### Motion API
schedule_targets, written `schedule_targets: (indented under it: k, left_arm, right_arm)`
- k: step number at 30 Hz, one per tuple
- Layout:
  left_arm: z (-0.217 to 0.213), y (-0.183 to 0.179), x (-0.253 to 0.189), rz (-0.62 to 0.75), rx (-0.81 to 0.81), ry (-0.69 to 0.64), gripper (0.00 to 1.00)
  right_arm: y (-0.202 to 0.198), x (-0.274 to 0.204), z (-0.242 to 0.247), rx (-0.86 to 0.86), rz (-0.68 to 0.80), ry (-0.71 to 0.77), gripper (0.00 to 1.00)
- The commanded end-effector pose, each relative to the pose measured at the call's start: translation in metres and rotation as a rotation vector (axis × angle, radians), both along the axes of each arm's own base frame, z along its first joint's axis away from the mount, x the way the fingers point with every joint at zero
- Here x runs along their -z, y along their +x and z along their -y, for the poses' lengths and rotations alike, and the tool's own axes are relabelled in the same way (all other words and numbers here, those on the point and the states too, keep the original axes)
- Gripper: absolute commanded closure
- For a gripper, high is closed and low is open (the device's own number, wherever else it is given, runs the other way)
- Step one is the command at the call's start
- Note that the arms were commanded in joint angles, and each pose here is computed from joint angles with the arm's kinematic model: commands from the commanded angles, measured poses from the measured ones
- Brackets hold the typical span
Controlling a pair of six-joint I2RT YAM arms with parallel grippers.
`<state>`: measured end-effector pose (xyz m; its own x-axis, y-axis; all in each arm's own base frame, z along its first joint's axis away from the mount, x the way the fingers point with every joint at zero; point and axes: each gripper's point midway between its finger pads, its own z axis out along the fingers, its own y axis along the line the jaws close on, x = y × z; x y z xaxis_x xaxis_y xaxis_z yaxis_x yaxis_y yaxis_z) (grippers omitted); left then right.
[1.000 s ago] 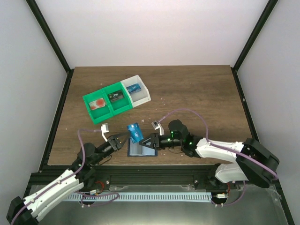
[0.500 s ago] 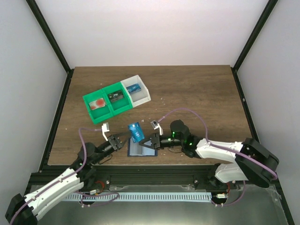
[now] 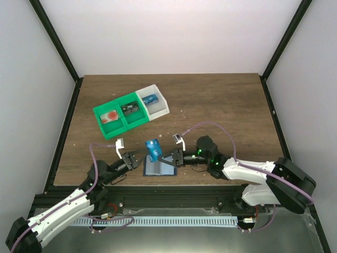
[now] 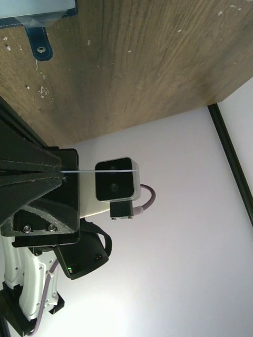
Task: Take the credit cards out of the card holder
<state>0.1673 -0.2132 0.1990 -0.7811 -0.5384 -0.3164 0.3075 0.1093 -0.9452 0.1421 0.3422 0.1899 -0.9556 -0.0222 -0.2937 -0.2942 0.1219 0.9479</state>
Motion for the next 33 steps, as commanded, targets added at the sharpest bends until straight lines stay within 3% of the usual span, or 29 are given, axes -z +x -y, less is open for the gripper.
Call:
schedule_targets:
  k: [1, 7, 11, 13, 16, 20, 25, 30, 33]
  left_arm:
    - [-0.001, -0.005, 0.038, -0.045, 0.018, 0.053, 1.0]
    - [0.001, -0.007, 0.034, -0.035, 0.031, 0.04, 1.0]
    - [0.003, -0.009, 0.032, -0.03, 0.048, 0.041, 1.0]
    - [0.004, -0.01, 0.029, -0.02, 0.057, 0.057, 0.91]
    - [0.007, -0.011, 0.025, 0.001, 0.077, 0.106, 0.69]
    - [0.014, -0.024, 0.021, 0.036, 0.162, 0.174, 0.55]
    - [0.018, -0.038, 0.017, 0.05, 0.249, 0.246, 0.5]
    - [0.027, -0.066, 0.005, 0.108, 0.417, 0.203, 0.45]
    - [0.029, -0.074, 0.011, 0.085, 0.474, 0.206, 0.44]
  right_arm:
    - [0.002, -0.023, 0.001, 0.003, 0.043, 0.061, 0.65]
    - [0.001, -0.025, 0.0, -0.003, 0.046, 0.069, 0.76]
    - [0.001, -0.028, 0.0, -0.01, 0.087, 0.075, 0.93]
    - [0.001, -0.023, 0.004, -0.016, 0.114, 0.061, 0.99]
    - [-0.005, -0.02, 0.016, -0.041, 0.168, 0.071, 1.0]
    - [-0.021, -0.017, 0.023, -0.17, 0.28, 0.018, 1.0]
    - [-0.042, -0.014, 0.033, -0.305, 0.414, -0.042, 1.0]
    - [-0.046, 0.001, 0.037, -0.356, 0.415, -0.117, 1.0]
    - [-0.056, 0.004, 0.038, -0.416, 0.402, -0.09, 1.0]
